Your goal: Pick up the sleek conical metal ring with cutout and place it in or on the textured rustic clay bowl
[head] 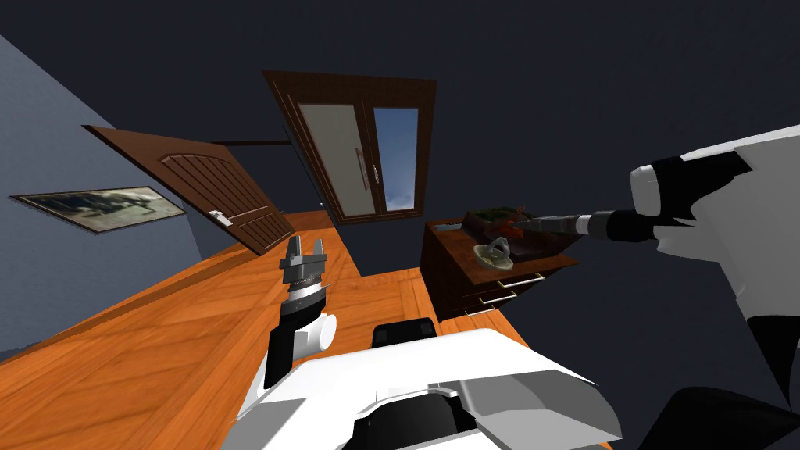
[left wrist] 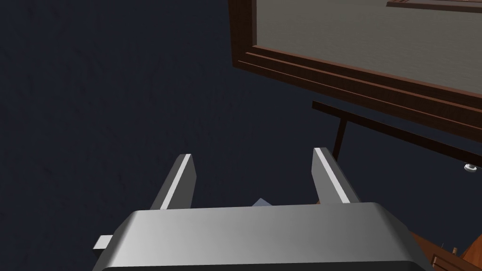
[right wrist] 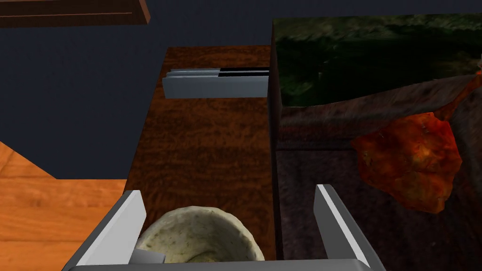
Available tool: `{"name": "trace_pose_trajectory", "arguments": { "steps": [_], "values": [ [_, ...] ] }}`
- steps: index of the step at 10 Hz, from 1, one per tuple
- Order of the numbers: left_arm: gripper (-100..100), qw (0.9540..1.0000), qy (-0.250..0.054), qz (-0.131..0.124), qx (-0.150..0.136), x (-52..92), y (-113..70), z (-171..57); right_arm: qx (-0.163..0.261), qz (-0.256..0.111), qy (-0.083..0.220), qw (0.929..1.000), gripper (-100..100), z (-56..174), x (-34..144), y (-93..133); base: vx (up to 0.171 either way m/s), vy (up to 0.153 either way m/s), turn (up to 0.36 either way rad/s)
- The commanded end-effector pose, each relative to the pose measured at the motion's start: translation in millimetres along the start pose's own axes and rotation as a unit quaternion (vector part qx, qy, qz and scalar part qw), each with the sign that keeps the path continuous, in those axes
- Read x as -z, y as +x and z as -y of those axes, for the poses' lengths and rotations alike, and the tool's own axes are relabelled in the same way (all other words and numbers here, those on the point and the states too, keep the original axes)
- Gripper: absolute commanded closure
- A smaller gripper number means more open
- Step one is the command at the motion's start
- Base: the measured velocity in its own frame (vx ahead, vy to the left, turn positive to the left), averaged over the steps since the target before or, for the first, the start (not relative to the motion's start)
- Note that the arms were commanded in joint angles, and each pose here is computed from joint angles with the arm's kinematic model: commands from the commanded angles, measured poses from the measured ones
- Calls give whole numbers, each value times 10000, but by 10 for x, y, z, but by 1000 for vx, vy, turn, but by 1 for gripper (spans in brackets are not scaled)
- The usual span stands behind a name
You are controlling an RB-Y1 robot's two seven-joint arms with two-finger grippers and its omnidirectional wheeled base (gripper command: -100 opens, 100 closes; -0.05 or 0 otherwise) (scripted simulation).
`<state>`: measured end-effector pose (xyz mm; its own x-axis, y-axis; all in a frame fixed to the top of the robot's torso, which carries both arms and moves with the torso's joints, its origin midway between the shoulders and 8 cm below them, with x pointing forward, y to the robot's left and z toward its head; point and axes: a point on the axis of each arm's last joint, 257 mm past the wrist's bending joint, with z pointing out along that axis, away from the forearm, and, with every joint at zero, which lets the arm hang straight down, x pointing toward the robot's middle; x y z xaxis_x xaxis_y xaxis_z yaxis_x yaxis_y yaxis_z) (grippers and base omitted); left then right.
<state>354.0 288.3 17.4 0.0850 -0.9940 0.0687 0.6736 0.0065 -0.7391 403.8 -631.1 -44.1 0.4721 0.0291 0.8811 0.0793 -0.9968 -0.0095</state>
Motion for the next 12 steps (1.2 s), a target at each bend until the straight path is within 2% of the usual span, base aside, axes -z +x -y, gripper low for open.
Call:
{"name": "trace_pose_trajectory", "arguments": {
  "steps": [1,2,3,5,6,9,10,12],
  "values": [
    [0,10000,0,0,0,0,0,0,22,22,-145,9999,-100,-54,13,15,0,0,0],
    [0,10000,0,0,0,0,0,0,314,-295,-145,9990,-100,-98,-14,243,-42,-24,-53],
    [0,10000,0,0,0,0,0,0,381,-489,-233,9978,-100,-140,3,344,-62,-23,-26],
    [0,10000,0,0,0,0,0,0,513,-749,-561,9943,-100,-335,150,448,-24,-3,5],
    [0,10000,0,0,0,0,0,0,618,-882,-624,9922,-100,-342,152,597,0,0,0],
    [0,10000,0,0,0,0,0,0,575,-658,-954,9916,-100,-517,159,500,0,0,0],
    [0,10000,0,0,0,0,0,0,844,-1000,-984,9865,-100,-545,182,759,-50,-13,-50],
    [0,10000,0,0,0,0,0,0,736,-1107,-1299,9826,-100,-743,290,687,-50,-17,-12]
  ]
}}
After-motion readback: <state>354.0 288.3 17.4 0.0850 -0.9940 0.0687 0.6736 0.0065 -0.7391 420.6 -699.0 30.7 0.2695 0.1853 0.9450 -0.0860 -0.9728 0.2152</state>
